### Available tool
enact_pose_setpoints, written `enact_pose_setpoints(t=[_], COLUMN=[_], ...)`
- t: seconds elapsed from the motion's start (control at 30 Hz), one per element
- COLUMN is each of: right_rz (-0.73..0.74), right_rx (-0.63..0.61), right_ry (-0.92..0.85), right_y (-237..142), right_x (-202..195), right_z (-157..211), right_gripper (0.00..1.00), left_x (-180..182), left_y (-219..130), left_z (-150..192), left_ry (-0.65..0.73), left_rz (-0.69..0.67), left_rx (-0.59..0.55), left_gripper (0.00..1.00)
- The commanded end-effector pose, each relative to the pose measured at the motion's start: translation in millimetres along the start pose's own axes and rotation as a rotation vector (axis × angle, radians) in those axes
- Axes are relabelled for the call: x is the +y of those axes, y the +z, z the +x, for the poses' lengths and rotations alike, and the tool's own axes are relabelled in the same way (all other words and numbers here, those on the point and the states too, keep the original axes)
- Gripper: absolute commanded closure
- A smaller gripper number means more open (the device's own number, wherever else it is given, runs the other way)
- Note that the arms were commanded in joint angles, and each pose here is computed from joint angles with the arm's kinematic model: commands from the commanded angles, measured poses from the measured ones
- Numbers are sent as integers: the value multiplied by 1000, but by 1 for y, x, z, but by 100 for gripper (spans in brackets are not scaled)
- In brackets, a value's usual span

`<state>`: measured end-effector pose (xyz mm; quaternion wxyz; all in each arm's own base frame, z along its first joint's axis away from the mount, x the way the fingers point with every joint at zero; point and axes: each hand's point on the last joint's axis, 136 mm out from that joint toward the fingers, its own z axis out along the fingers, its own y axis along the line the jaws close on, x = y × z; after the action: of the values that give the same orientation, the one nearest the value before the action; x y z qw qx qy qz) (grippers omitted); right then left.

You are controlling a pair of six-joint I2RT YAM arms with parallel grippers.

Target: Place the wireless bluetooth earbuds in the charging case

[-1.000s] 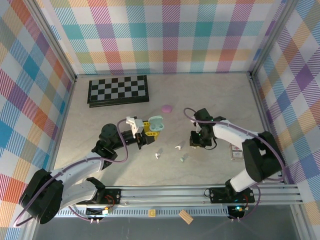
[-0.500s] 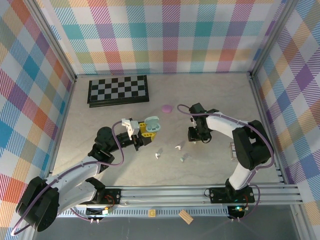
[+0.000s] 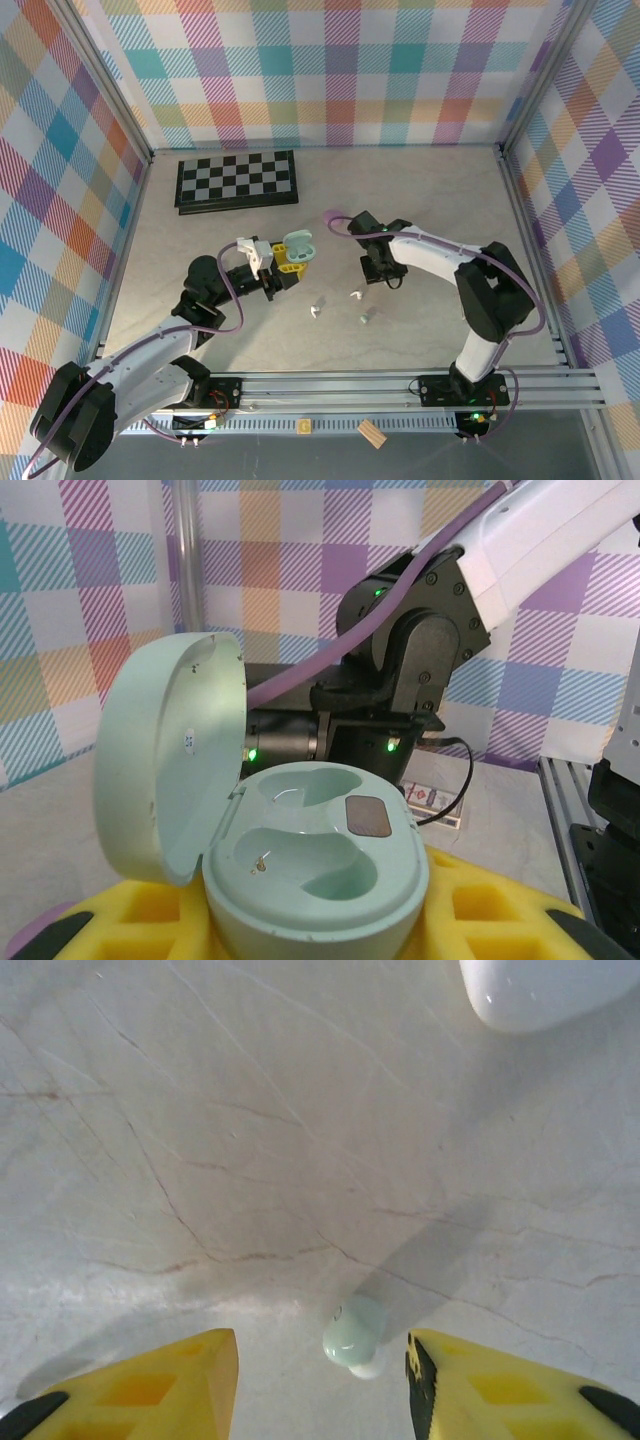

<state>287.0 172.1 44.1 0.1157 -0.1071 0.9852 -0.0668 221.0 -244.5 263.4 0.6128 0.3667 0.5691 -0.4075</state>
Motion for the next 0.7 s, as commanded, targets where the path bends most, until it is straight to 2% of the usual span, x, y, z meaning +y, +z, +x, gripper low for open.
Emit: enact_pose_setpoints(t=[0.0, 0.17, 0.67], right_rz=[132, 215, 243], right_rx=[19, 22, 84], right_ry=[-39, -94, -140], right_y=[3, 3, 17], right_x=[-10, -14, -12], right_z=[2, 0, 11], right_gripper=[54, 57, 64], left_x=[-1, -1, -1], left_y=[-3, -3, -3], left_z=[-9, -8, -8], left_ry=[16, 15, 18], left_rz=[6, 6, 4], left_rx=[-23, -21, -18], left_gripper=[67, 67, 67])
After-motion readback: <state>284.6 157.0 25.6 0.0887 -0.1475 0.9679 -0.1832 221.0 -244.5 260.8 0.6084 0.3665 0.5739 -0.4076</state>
